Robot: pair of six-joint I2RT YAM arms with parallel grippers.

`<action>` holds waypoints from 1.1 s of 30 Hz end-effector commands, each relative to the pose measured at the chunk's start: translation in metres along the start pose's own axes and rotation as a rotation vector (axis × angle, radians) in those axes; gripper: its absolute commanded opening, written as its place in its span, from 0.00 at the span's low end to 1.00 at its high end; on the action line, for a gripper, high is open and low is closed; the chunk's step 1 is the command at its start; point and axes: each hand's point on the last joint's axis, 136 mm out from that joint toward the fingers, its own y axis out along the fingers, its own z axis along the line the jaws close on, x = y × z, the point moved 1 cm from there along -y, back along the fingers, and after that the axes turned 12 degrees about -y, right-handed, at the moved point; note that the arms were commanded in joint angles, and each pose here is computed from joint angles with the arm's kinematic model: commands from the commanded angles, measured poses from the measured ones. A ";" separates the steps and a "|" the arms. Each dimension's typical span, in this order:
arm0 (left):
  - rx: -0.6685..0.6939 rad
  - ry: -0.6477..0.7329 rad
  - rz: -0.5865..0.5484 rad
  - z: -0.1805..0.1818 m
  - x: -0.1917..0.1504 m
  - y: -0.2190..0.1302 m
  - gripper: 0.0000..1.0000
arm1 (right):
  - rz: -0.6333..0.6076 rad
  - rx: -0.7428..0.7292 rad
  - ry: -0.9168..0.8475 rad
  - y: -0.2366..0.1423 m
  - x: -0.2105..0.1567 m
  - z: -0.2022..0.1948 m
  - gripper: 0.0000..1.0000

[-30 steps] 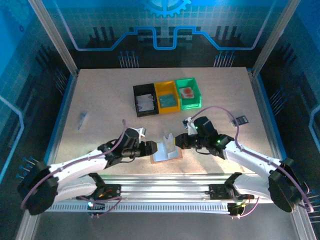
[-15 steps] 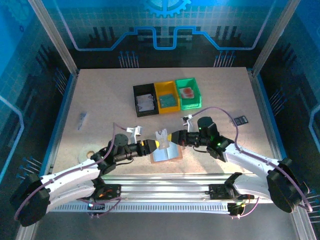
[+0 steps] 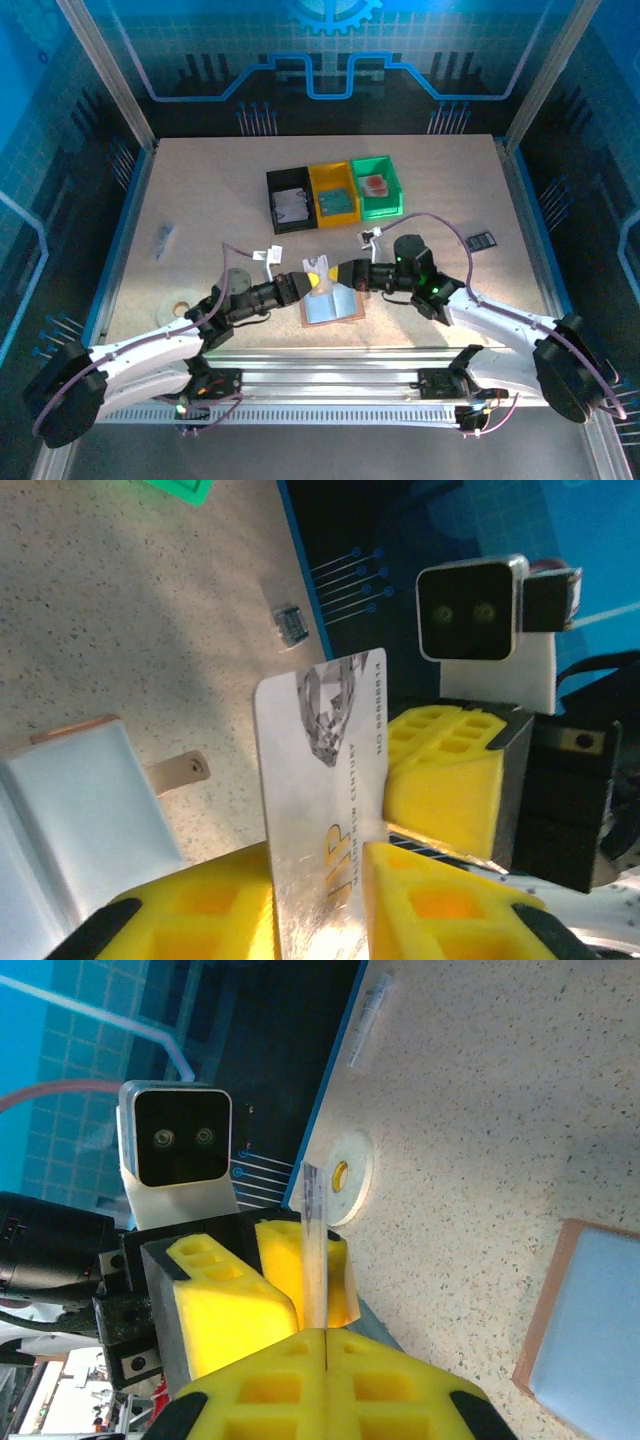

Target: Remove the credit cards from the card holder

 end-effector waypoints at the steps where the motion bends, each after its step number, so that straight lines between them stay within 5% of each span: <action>1: -0.075 0.001 0.002 -0.014 0.001 -0.002 0.19 | 0.006 0.033 -0.016 0.005 -0.004 0.007 0.00; 6: -0.104 -0.011 0.001 -0.023 0.002 -0.002 0.01 | 0.012 0.042 -0.019 0.010 -0.006 0.009 0.00; 24: -0.116 -0.009 0.024 -0.032 0.000 -0.004 0.00 | 0.058 0.034 -0.045 0.011 -0.013 0.010 0.00; 28: -0.020 -0.004 0.124 -0.021 -0.007 -0.003 0.00 | 0.083 -0.052 -0.072 -0.007 -0.008 0.000 0.34; 33: 0.162 0.045 0.294 -0.007 -0.019 -0.018 0.00 | 0.056 -0.141 -0.187 -0.034 0.007 -0.003 0.48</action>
